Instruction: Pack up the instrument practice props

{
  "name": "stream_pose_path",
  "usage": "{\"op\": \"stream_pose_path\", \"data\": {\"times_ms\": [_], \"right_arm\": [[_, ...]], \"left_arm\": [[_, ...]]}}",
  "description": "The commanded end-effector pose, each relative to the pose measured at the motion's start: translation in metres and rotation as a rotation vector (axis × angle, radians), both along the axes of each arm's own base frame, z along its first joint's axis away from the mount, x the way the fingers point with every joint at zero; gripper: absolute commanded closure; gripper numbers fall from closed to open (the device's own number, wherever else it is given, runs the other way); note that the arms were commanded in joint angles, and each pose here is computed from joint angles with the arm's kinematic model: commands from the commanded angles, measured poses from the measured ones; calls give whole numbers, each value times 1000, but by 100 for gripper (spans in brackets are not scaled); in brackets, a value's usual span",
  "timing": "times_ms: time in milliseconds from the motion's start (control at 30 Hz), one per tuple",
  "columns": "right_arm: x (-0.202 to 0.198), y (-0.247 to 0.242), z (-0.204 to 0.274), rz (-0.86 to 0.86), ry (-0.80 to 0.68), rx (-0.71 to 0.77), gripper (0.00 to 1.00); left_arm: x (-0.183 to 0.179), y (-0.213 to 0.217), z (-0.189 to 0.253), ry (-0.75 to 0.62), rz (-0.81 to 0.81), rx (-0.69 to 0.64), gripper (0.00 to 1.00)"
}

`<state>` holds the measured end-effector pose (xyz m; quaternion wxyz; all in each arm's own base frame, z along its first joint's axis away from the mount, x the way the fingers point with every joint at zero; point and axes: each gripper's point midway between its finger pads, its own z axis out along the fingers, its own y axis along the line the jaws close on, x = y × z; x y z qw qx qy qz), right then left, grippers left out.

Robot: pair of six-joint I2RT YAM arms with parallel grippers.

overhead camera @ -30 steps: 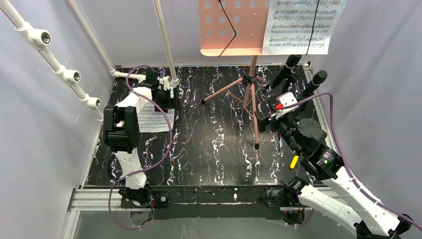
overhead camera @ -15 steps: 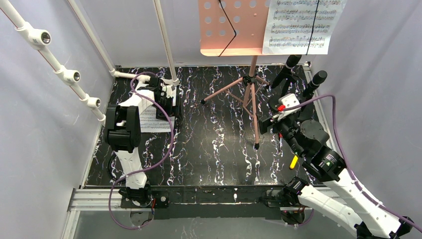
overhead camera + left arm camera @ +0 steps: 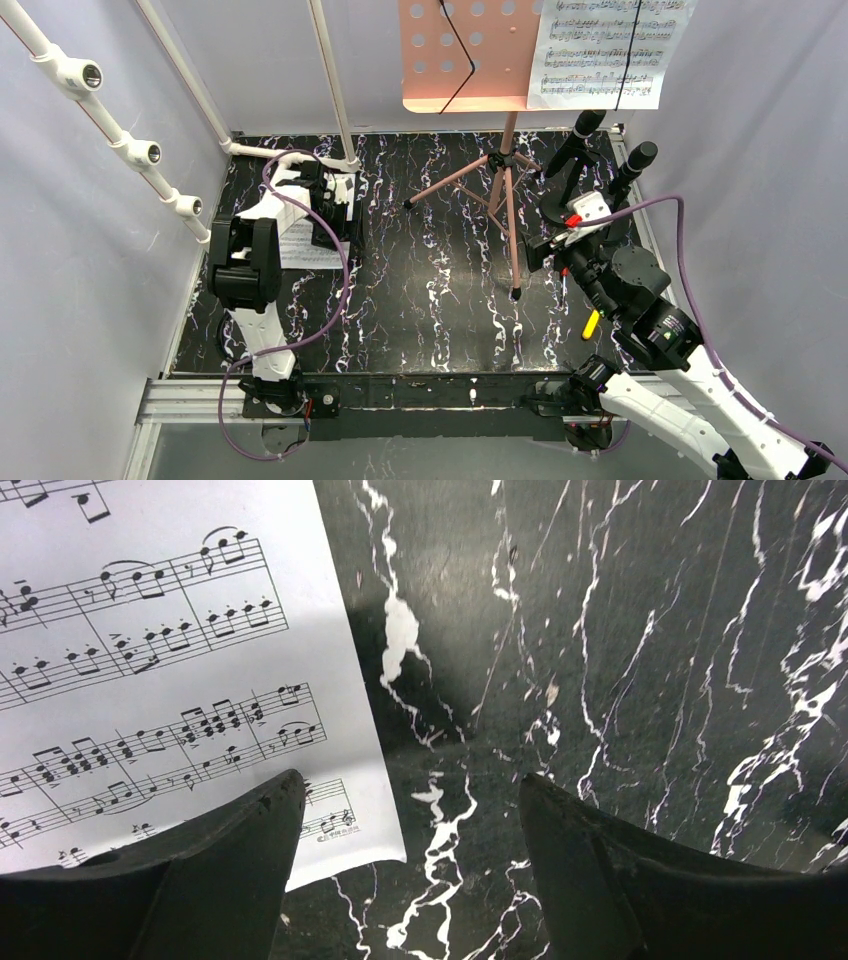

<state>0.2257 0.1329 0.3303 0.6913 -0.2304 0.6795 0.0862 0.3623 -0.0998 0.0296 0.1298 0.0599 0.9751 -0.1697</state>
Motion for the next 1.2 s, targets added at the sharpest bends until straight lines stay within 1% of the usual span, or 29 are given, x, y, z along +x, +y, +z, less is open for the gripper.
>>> {"op": "stream_pose_path", "data": {"times_ms": [0, 200, 500, 600, 833, 1000, 1167], "right_arm": [[-3, -5, 21, -10, -42, 49, 1], [-3, -4, 20, -6, -42, 55, 1], [-2, -2, 20, 0, -44, 57, 1], [-3, -1, 25, 6, -51, 63, 1], [-3, -1, 47, 5, -58, 72, 1], [3, -2, 61, -29, -30, 64, 1], [18, 4, 57, -71, 17, 40, 1]], "left_arm": [[-49, 13, -12, 151, -14, 75, 23], [-60, 19, -15, 177, -12, 109, 23], [-60, 25, -5, 141, -26, 159, 23], [-53, 23, 6, 99, -29, 159, 23], [-37, 4, 62, -78, -18, 53, 23], [-32, -7, 124, -260, -3, -14, 23], [-33, -23, 187, -453, 11, -113, 23]]}}
